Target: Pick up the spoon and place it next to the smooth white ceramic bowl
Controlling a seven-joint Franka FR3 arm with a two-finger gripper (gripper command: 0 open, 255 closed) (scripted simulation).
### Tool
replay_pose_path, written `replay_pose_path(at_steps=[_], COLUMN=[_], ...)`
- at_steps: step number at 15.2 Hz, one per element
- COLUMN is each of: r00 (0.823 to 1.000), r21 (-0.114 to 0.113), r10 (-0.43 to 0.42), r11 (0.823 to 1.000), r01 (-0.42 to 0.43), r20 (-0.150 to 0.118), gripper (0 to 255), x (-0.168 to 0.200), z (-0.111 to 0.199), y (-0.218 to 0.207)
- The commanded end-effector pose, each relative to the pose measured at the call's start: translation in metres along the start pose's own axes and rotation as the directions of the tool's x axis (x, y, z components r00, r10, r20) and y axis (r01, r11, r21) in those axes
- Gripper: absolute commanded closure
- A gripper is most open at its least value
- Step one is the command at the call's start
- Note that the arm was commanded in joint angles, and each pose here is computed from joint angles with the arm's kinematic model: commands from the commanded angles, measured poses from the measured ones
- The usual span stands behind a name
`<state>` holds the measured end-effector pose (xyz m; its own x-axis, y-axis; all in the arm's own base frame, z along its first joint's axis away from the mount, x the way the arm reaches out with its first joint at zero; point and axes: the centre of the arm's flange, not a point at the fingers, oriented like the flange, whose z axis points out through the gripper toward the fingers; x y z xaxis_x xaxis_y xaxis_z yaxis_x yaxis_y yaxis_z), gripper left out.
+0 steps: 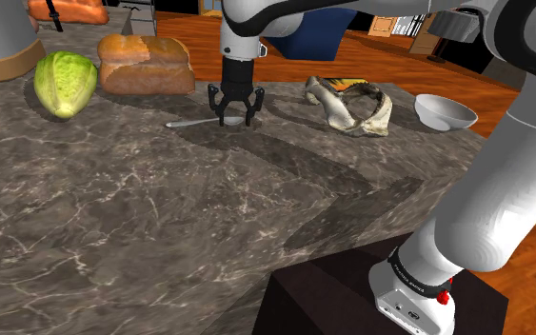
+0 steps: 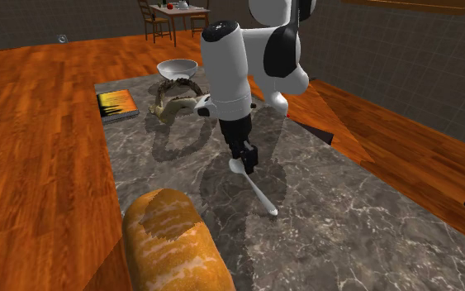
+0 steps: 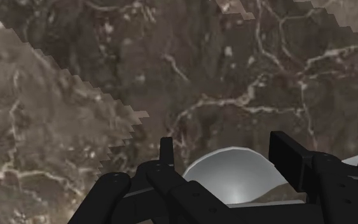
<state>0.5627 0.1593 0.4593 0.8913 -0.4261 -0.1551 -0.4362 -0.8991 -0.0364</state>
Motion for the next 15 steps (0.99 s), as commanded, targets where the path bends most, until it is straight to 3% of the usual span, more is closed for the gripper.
replay_pose_path(at_steps=[1,15], r00=[1.000,1.000], r21=[0.000,0.000], r10=[0.000,0.000], r11=[1.000,1.000], r01=[0.000,0.000], r20=[0.000,0.000], gripper=[255,255], x=[0.000,-0.011], z=[0.000,-0.068], y=[0.000,-0.003])
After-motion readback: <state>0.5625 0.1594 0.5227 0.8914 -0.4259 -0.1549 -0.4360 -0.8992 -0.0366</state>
